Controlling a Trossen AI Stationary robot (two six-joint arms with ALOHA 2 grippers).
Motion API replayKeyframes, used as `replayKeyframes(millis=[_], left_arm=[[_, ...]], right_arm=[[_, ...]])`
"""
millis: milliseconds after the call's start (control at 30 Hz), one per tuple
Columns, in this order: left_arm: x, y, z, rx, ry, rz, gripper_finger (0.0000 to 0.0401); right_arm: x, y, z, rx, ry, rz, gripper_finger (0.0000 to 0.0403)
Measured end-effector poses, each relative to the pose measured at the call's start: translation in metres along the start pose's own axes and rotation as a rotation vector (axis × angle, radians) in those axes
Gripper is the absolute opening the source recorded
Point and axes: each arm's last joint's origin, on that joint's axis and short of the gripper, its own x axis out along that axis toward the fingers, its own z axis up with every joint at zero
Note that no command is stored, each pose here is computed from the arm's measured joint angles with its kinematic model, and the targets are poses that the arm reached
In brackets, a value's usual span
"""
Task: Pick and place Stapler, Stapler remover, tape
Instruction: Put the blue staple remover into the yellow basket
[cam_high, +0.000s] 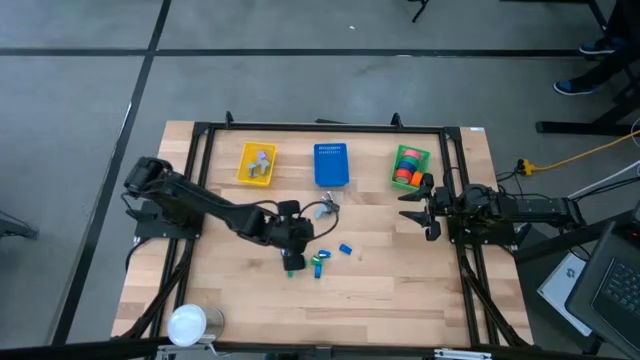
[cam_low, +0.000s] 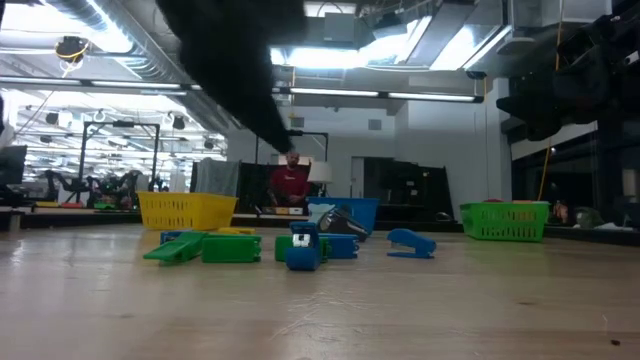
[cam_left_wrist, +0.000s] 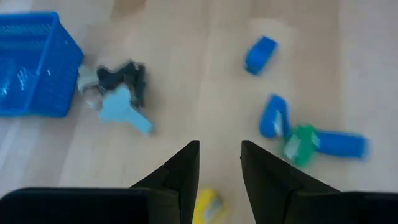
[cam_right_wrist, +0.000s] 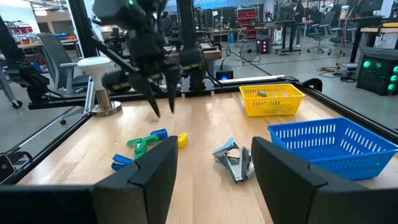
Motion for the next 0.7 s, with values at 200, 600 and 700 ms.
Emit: replayKeyframes(millis=[200, 600, 700], left_arm=[[0.039, 0.020, 0.005, -0.106, -0.002, 0.044, 0.0113], [0.060, 0.073, 0.004, -0.214, 0.047, 0.058, 0.0109], [0.069, 0.085, -0.009, -0.240, 0.060, 0.055, 0.0107]], right_arm=[[0.000, 0.000, 0.000, 0.000, 0.000, 0.000, 0.0210], [0.000, 0.000, 0.000, 0.000, 0.000, 0.000, 0.0210], [0.000, 0.000, 0.000, 0.000, -0.001, 0.000, 0.0210]])
